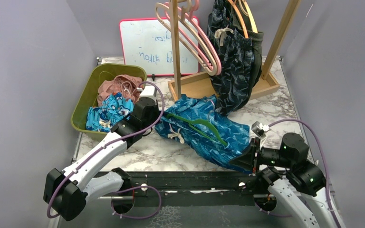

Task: Remove the shorts from the hanger

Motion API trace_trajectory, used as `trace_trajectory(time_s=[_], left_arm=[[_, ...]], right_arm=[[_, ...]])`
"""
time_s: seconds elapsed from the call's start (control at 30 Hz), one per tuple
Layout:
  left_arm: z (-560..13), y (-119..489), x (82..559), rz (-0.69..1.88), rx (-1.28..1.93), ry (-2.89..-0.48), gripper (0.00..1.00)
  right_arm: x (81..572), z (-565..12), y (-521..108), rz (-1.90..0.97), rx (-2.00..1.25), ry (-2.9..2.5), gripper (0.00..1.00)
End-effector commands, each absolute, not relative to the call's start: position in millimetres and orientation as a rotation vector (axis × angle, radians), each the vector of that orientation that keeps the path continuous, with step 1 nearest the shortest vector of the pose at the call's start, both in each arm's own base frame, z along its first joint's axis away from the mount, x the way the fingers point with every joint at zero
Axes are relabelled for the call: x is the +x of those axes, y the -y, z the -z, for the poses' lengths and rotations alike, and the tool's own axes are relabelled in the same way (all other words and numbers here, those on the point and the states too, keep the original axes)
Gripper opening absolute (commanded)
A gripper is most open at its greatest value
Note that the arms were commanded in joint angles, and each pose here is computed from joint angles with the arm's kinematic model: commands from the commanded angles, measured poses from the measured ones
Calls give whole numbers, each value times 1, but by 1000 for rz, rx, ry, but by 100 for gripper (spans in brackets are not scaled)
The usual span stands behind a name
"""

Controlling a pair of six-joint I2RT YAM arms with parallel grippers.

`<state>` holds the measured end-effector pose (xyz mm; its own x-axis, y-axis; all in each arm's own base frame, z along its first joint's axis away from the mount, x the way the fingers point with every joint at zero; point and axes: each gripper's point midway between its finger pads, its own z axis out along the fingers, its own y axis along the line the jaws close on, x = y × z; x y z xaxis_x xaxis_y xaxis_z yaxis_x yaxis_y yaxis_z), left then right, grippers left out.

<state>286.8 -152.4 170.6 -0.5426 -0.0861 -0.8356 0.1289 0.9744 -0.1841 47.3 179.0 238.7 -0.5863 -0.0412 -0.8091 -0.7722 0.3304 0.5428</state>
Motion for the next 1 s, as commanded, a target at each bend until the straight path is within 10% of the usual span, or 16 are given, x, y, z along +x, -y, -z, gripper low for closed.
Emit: trace_trajectory(time_s=[0.0,0.83,0.97], left_arm=[[-152,110,293,95,-47,-2159,0],[-122,178,245,632,104,-2247,0],[-144,181,234,688,92,-2162,16]], right_arm=[[30,-272,-176,-1311,-817,-1660,1],[86,-263,-173,-1181,-493,-1756,1],[105,-232,-178,-1162,-410,-1935,1]])
